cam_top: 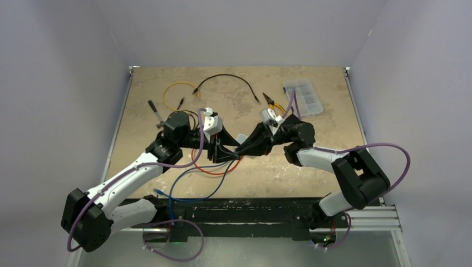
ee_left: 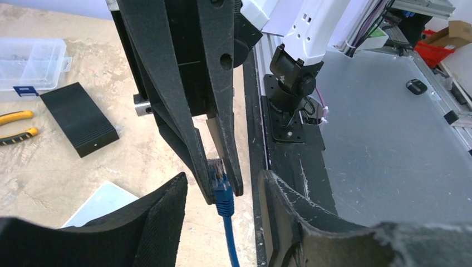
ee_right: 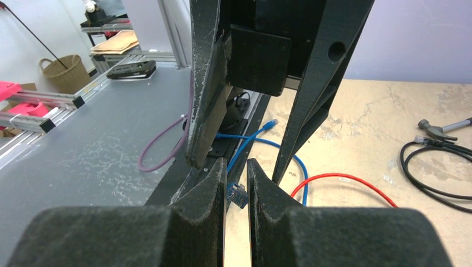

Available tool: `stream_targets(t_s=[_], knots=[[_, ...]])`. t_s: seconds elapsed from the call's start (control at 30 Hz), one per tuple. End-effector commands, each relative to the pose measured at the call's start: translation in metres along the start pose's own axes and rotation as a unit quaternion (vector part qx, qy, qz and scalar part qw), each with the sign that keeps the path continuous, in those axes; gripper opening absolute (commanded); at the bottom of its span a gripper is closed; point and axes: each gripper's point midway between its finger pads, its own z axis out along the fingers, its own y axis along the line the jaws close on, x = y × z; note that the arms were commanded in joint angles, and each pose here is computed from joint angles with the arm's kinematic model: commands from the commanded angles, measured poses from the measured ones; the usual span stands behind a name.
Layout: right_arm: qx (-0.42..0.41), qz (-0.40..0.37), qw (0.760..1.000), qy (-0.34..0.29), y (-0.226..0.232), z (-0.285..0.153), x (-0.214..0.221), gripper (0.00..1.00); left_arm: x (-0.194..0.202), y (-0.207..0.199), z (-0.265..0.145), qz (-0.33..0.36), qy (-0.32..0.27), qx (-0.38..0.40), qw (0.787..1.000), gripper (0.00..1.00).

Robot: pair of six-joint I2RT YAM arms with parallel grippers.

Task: Insert the plug into the switch port
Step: Pick up the connector from the center of the board.

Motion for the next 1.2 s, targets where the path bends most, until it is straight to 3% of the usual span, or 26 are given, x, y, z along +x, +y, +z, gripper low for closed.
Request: stream_targets(t_s=[0.0, 0.37, 0.63, 0.83, 0.97, 1.07, 1.17], knots=[[-0.058, -0.295, 0.951, -0.067, 0.041, 0.0, -0.069, 0.0, -0.005, -0.005, -0.002, -0.001, -0.003, 0.005, 1.0, 0.5], [-0.059, -0.321, 0.942, -0.072, 0.042, -0.001, -0.088, 0.0, -0.004, -0.004, 0.002, -0.055, -0.013, 0.001, 0.998, 0.52], [-0.062, -0.333, 0.938, -0.075, 0.049, -0.002, -0.093, 0.0, -0.003, -0.006, 0.01, -0.091, -0.018, 0.033, 0.995, 0.42], [-0.063, -0.337, 0.936, -0.075, 0.052, -0.002, -0.095, 0.0, -0.004, -0.01, 0.011, -0.1, -0.023, 0.052, 0.993, 0.25], [-0.062, -0.331, 0.939, -0.074, 0.051, -0.002, -0.093, 0.0, -0.006, -0.012, 0.01, -0.096, -0.025, 0.052, 0.994, 0.02], [-0.055, -0.314, 0.945, -0.074, 0.048, -0.003, -0.089, 0.01, -0.002, 0.002, 0.008, -0.093, -0.007, 0.005, 0.996, 0.0], [-0.038, -0.282, 0.955, -0.083, 0.042, -0.007, -0.086, 0.18, 0.002, 0.025, -0.001, -0.071, 0.017, -0.086, 0.994, 0.0]])
